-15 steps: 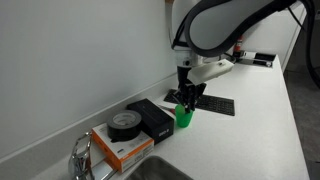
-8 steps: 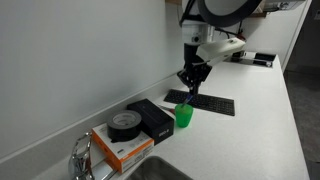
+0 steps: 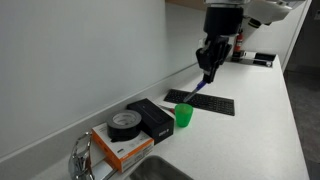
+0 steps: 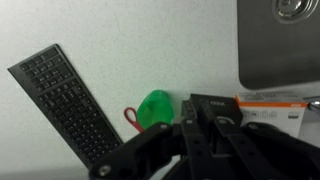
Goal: Take the pen out of the cup and put it on the counter
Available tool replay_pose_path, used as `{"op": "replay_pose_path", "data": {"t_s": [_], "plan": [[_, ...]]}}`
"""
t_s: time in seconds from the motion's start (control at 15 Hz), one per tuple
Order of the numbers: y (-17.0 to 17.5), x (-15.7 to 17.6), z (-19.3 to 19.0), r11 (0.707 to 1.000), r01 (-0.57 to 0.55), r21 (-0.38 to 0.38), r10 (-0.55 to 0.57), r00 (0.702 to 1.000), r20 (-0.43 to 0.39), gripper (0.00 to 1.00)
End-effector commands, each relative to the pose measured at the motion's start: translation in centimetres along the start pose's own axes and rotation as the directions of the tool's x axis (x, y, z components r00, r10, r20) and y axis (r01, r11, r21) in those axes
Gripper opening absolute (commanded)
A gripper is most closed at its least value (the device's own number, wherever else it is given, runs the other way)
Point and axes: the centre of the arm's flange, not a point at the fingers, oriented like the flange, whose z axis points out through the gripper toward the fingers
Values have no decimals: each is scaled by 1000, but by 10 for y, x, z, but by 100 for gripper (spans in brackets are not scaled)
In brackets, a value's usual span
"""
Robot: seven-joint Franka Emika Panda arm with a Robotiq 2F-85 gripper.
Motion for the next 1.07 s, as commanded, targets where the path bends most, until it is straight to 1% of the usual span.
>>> {"op": "replay_pose_path", "data": {"t_s": [0.0,0.07,0.27,0.4,0.47,0.53,0.67,0.73,0.8,1.0], "plan": [[-13,-34,26,998,45,-55,-37,991,129,3],[-14,-34,38,996,52,-71,-39,982,186,3],[-10,-27,73,989,36,-141,6,957,289,3],[-2,-15,93,977,-16,-212,74,961,267,3],[4,-8,104,966,-34,-256,106,956,274,3],[9,-2,112,952,-52,-300,136,955,263,3],[16,7,128,926,-77,-369,180,951,253,3],[16,12,137,917,-79,-391,191,947,257,3],[16,15,143,914,-75,-398,193,944,267,3],[4,23,155,929,-68,-364,180,942,284,3]]}}
